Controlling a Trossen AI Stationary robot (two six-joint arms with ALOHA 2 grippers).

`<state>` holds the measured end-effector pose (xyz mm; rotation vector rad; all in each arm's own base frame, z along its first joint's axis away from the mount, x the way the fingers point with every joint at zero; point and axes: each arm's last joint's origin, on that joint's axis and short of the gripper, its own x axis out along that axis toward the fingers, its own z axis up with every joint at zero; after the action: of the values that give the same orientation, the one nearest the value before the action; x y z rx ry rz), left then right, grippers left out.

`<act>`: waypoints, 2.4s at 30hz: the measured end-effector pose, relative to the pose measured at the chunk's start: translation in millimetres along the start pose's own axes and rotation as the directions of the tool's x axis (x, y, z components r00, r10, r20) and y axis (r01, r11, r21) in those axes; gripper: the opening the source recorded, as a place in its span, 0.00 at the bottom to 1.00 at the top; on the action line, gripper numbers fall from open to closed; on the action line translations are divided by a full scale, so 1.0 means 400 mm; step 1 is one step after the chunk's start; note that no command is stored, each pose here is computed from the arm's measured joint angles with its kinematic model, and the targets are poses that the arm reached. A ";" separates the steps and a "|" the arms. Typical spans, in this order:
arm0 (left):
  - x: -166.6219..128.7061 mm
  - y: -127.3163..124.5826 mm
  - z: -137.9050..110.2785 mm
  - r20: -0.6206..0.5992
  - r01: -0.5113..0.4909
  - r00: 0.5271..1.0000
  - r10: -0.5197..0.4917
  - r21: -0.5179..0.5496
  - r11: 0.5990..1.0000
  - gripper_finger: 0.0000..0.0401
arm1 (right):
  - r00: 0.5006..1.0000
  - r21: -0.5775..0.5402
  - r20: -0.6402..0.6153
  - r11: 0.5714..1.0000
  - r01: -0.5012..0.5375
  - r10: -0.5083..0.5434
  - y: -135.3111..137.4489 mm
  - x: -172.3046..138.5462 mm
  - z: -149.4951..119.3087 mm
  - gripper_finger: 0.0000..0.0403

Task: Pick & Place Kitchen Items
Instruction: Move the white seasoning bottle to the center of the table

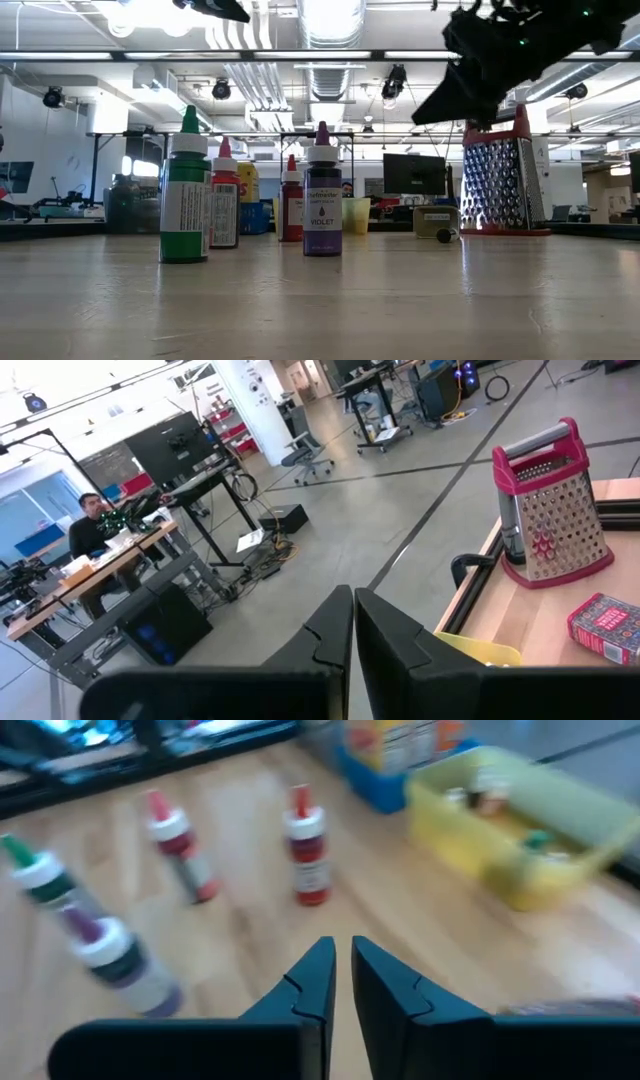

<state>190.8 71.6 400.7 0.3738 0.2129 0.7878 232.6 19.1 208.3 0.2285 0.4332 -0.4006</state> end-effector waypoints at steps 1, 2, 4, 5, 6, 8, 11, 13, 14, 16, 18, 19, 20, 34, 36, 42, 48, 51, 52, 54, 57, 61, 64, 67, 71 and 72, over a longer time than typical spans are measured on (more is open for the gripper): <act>0.000 0.000 0.000 0.000 0.000 1.000 0.000 0.000 1.000 0.05 | 0.999 0.008 0.014 1.000 0.029 -0.029 -0.009 -0.009 -0.005 0.09; 0.000 0.000 0.000 0.000 0.000 1.000 0.000 0.000 1.000 0.05 | 0.998 0.028 0.029 0.998 0.058 -0.058 -0.018 -0.016 -0.010 0.10; 0.000 0.000 -0.001 -0.002 0.001 1.000 -0.001 0.001 1.000 0.05 | 0.991 0.112 0.064 0.988 0.108 -0.116 -0.033 -0.026 -0.015 0.11; 0.000 0.000 -0.001 -0.002 0.001 1.000 -0.001 0.002 1.000 0.05 | 0.986 0.169 0.076 0.977 0.133 -0.148 -0.041 -0.029 -0.014 0.11; 0.000 0.000 -0.001 -0.003 0.001 1.000 -0.001 0.002 1.000 0.05 | 0.980 0.228 0.086 0.961 0.153 -0.177 -0.050 -0.031 -0.012 0.12; 0.000 -0.001 -0.001 -0.005 0.002 1.000 -0.002 0.003 1.000 0.05 | 0.969 0.349 0.099 0.919 0.181 -0.229 -0.066 -0.029 -0.007 0.14; 0.000 -0.001 -0.001 -0.005 0.002 1.000 -0.002 0.003 1.000 0.05 | 0.958 0.415 0.053 0.879 0.236 -0.282 -0.085 -0.019 -0.004 0.20; 0.000 -0.001 -0.001 -0.005 0.002 1.000 -0.002 0.003 1.000 0.05 | 0.950 0.467 0.022 0.843 0.267 -0.313 -0.095 -0.015 0.006 0.24; 0.000 0.000 -0.002 -0.006 0.002 1.000 -0.002 0.003 1.000 0.05 | 0.944 0.476 0.005 0.832 0.287 -0.329 -0.097 -0.011 0.009 0.27; 0.000 -0.001 -0.001 -0.005 0.002 1.000 -0.002 0.003 1.000 0.05 | 0.937 0.476 -0.023 0.820 0.317 -0.349 -0.098 -0.002 0.015 0.33; 0.000 -0.001 -0.002 -0.007 0.002 1.000 -0.002 0.004 1.000 0.05 | 0.928 0.482 -0.055 0.804 0.348 -0.368 -0.100 0.011 0.014 0.39; 0.000 -0.001 -0.002 -0.007 0.003 1.000 -0.003 0.004 1.000 0.05 | 0.927 0.514 -0.056 0.785 0.345 -0.371 -0.098 0.017 0.021 0.41; 0.000 -0.001 -0.002 -0.007 0.003 1.000 -0.003 0.004 1.000 0.05 | 0.925 0.546 -0.060 0.763 0.346 -0.376 -0.099 0.022 0.023 0.44; 0.000 -0.002 -0.004 -0.013 0.008 1.000 -0.008 0.008 1.000 0.05 | 0.892 0.721 -0.063 0.598 0.350 -0.447 -0.090 0.103 0.084 0.91; 0.000 -0.002 -0.004 -0.013 0.008 1.000 -0.008 0.009 1.000 0.05 | 0.876 0.730 -0.069 0.575 0.370 -0.477 -0.094 0.120 0.085 0.96; 0.000 -0.002 -0.004 -0.013 0.008 1.000 -0.008 0.009 1.000 0.05 | 0.849 0.744 -0.110 0.523 0.415 -0.518 -0.115 0.173 0.057 0.96; 0.000 -0.002 -0.004 -0.013 0.009 1.000 -0.009 0.009 1.000 0.05 | 0.860 0.762 -0.099 0.518 0.389 -0.501 -0.109 0.196 0.049 0.95; 0.000 -0.002 -0.004 -0.013 0.010 1.000 -0.009 0.009 1.000 0.05 | 0.872 0.669 -0.133 0.607 0.430 -0.470 -0.104 0.175 0.051 0.95; 0.000 -0.002 -0.004 -0.013 0.009 1.000 -0.009 0.009 1.000 0.05 | 0.887 0.612 -0.138 0.666 0.426 -0.440 -0.102 0.164 0.059 0.95; 0.000 -0.002 -0.004 -0.013 0.010 1.000 -0.009 0.009 1.000 0.05 | 0.923 0.449 -0.142 0.808 0.382 -0.357 -0.094 0.139 0.077 0.95; 0.000 -0.002 -0.004 -0.013 0.009 1.000 -0.009 0.009 1.000 0.05 | 0.966 0.219 -0.147 0.945 0.241 -0.213 -0.079 0.096 0.101 0.95; 0.000 -0.002 -0.004 -0.013 0.009 1.000 -0.009 0.009 1.000 0.05 | 0.976 0.142 -0.202 0.984 0.106 -0.076 -0.062 0.026 0.112 0.95; 0.000 -0.002 -0.004 -0.013 0.009 1.000 -0.009 0.009 1.000 0.05 | 0.956 0.121 -0.293 0.992 0.023 0.014 -0.046 -0.028 0.100 0.95; 0.000 -0.002 -0.004 -0.014 0.010 1.000 -0.009 0.009 1.000 0.05 | 0.942 0.142 -0.318 0.988 -0.066 0.109 -0.009 -0.065 0.090 0.95; 0.000 -0.002 -0.005 -0.016 0.011 1.000 -0.010 0.011 1.000 0.05 | 0.900 0.115 -0.414 0.988 -0.100 0.139 0.039 -0.103 0.072 0.95; 0.000 -0.002 -0.005 -0.016 0.011 1.000 -0.010 0.011 1.000 0.05 | 0.880 0.109 -0.460 0.991 -0.081 0.122 0.048 -0.112 0.068 0.95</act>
<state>190.8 71.4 398.6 0.3765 0.2344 0.7798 213.1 43.1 254.9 0.4352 0.8763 -0.2572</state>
